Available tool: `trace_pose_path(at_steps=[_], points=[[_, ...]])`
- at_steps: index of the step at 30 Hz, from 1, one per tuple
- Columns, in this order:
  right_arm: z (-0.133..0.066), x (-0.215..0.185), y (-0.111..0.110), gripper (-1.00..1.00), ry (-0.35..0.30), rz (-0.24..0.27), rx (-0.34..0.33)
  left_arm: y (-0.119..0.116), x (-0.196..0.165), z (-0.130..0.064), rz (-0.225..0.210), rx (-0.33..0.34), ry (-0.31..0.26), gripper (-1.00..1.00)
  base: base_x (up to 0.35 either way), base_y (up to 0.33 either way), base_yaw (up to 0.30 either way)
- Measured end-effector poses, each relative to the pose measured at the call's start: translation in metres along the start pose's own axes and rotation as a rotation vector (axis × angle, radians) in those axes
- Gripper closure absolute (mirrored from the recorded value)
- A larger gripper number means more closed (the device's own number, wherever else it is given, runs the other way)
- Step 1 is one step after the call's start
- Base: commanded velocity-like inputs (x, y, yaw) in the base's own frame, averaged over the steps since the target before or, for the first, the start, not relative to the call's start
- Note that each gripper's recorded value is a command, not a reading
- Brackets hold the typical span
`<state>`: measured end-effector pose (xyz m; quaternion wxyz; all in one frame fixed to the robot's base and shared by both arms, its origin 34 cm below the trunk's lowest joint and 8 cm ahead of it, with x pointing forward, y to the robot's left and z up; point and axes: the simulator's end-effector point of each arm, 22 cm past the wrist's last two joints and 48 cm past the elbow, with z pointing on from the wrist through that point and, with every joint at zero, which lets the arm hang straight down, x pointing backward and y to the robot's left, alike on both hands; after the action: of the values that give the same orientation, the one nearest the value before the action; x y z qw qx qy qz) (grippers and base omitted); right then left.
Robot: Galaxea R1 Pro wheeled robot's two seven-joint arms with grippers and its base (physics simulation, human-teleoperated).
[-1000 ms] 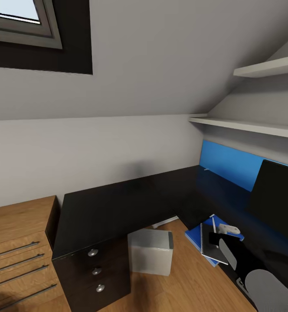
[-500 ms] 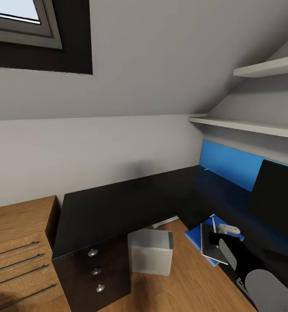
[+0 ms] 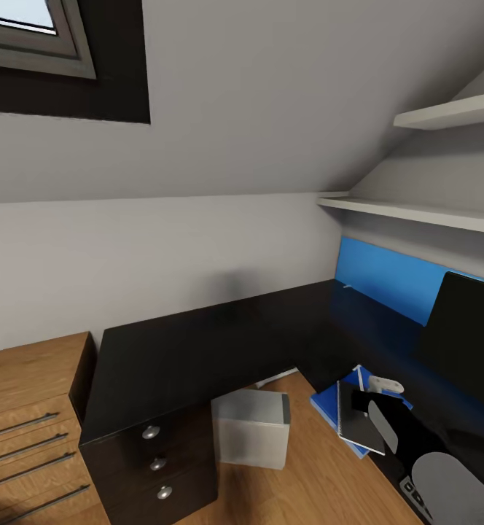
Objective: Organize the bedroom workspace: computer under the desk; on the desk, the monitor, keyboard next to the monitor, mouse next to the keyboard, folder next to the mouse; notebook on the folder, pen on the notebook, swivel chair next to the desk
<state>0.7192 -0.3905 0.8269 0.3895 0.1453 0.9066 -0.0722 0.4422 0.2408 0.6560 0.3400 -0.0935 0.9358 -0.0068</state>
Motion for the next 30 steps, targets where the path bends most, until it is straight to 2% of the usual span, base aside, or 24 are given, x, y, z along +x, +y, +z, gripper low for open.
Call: trace_pose_path(at_steps=[6,7,24,26,29,30], points=[[0.0,0.0,0.0,1.0,0.001,0.0,0.0,0.0,0.0,0.0,0.0,0.0,0.0,-1.0,0.002,-0.001,0.0],[0.0,0.001,0.0,-1.0,0.001,0.0,0.0,0.0,0.0,0.0,0.0,-0.001,0.0,-1.0,0.0,0.0,0.0],[-0.001,-0.006,0.001,-1.0,-0.016,-0.021,0.003,0.0,0.0,0.0,0.0,0.0,0.0,-1.0,0.0,0.0,0.0],[-0.004,-0.018,0.003,-1.0,-0.041,-0.018,-0.006,0.0,0.0,0.0,0.0,0.0,0.0,-1.0,0.0,0.0,0.0],[-0.017,-0.055,0.012,-1.0,-0.122,-0.007,-0.029,0.0,0.0,0.0,-0.001,-0.001,0.0,-1.0,0.0,0.0,0.0],[-0.028,-0.079,0.018,-1.0,-0.177,-0.002,-0.046,0.0,0.0,0.0,-0.001,-0.001,0.0,-1.0,0.0,0.0,0.0]])
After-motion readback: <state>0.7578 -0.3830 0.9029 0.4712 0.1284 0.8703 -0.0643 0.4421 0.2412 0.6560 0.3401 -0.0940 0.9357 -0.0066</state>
